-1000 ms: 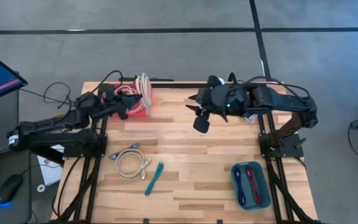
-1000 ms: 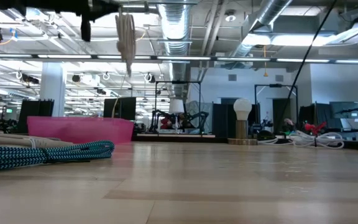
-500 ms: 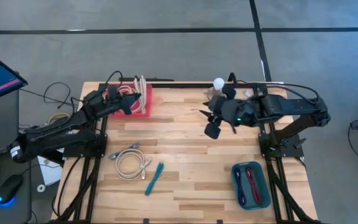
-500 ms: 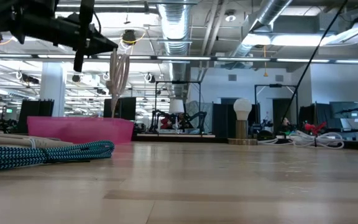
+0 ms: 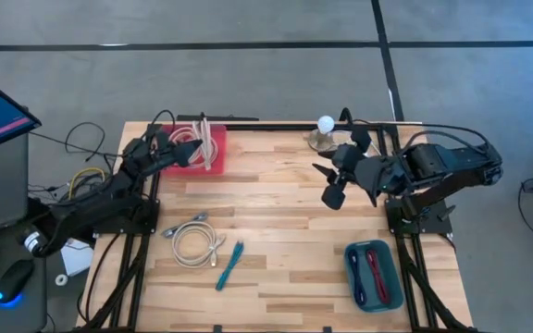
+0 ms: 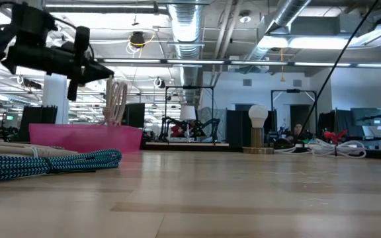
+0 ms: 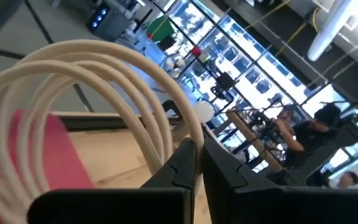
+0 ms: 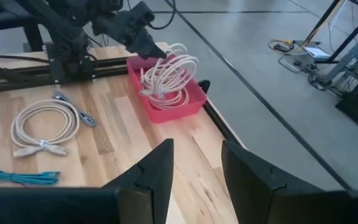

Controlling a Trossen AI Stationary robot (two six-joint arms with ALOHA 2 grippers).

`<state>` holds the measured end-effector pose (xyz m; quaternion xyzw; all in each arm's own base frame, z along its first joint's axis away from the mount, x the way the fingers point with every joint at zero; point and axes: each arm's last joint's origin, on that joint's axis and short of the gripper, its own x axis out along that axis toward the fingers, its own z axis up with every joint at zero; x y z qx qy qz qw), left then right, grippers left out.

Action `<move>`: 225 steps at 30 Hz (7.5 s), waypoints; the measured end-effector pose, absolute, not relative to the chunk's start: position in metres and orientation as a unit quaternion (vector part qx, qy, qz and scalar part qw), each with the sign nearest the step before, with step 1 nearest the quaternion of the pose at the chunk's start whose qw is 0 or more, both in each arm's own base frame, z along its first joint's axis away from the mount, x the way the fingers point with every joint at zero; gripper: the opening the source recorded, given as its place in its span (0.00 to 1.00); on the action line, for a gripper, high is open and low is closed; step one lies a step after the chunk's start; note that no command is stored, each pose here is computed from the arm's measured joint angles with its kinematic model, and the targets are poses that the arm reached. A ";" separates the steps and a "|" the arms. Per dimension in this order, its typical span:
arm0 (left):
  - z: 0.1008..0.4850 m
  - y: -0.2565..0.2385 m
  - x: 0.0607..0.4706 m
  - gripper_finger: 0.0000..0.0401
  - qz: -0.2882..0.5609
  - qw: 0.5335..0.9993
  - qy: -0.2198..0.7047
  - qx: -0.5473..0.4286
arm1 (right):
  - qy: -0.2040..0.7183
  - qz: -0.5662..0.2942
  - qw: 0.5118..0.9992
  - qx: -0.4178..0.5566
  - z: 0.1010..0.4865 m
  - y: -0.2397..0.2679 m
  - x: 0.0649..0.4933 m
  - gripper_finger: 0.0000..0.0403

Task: Pick & Place USB Port
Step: Put the brown USB cable into the red bin, then put the blue charger cable into the blue bin

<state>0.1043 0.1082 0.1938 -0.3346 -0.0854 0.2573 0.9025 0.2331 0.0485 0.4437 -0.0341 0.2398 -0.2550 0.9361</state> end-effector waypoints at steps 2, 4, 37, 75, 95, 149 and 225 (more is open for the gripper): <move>0.185 0.109 0.101 0.03 0.263 0.897 -0.091 -0.343 | 0.240 -0.256 0.936 -0.034 0.444 0.048 0.233 0.32; 0.177 0.109 0.098 0.03 0.268 0.891 -0.096 -0.353 | 0.242 -0.257 0.935 -0.036 0.442 0.049 0.235 0.32; 0.168 0.113 0.089 0.52 0.342 0.841 -0.184 -0.377 | 0.251 -0.259 0.932 -0.035 0.438 0.050 0.240 0.31; 0.201 0.127 0.103 0.29 0.347 0.884 -0.024 -0.311 | 0.261 -0.290 0.921 -0.007 0.434 0.047 0.235 0.31; 0.241 0.128 0.097 0.22 0.443 0.846 0.164 -0.247 | 0.269 -0.321 0.908 -0.006 0.430 0.045 0.231 0.31; 0.341 -0.024 0.118 0.21 0.005 0.986 -0.127 -0.111 | 0.304 -0.172 0.935 0.057 0.430 0.058 0.236 0.31; 0.343 -0.040 0.089 0.21 -0.015 0.980 -0.122 -0.159 | 0.407 0.123 0.892 -0.153 0.251 0.071 0.452 0.57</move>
